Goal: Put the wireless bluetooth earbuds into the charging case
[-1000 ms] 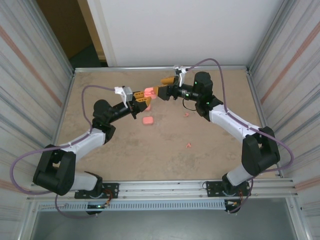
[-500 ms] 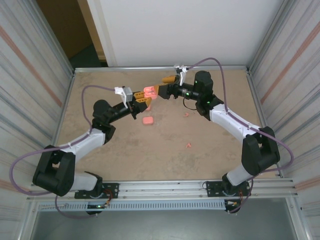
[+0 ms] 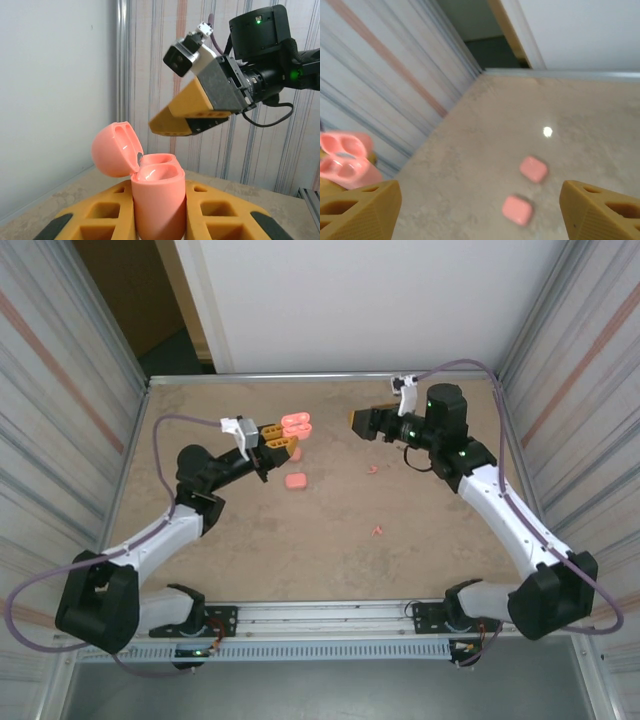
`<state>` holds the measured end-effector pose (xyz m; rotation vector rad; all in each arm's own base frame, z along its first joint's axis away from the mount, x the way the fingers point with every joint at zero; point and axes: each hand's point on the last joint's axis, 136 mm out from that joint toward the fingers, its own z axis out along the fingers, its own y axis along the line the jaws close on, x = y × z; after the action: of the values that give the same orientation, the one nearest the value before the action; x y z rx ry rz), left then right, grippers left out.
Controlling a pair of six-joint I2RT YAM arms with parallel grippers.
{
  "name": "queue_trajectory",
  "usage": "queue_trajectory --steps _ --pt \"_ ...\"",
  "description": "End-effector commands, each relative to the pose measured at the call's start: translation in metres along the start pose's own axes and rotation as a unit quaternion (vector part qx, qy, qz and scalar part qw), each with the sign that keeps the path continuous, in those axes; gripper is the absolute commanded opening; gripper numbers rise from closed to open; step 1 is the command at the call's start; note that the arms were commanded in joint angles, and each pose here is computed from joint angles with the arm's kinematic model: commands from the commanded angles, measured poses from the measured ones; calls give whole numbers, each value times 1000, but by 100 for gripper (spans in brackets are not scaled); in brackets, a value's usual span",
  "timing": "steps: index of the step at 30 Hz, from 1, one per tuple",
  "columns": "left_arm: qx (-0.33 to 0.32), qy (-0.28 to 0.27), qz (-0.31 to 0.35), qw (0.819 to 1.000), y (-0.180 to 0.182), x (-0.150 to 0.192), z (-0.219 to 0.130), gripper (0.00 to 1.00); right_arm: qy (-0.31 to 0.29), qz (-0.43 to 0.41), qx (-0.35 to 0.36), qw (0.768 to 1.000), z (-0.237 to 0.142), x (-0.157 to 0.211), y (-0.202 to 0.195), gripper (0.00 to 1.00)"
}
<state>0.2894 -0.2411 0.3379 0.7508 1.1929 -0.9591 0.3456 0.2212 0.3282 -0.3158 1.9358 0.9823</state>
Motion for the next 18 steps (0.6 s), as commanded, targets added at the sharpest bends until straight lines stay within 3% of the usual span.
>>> queue_trajectory --steps 1,9,18 --pt "-5 -14 20 1000 -6 -11 -4 0 83 43 99 991 -20 51 -33 77" --pt "-5 -23 27 999 -12 -20 -10 0 217 92 220 947 -55 148 -66 63" --pt "1 -25 25 999 -16 -21 -12 0 301 114 263 910 -56 232 -89 51"
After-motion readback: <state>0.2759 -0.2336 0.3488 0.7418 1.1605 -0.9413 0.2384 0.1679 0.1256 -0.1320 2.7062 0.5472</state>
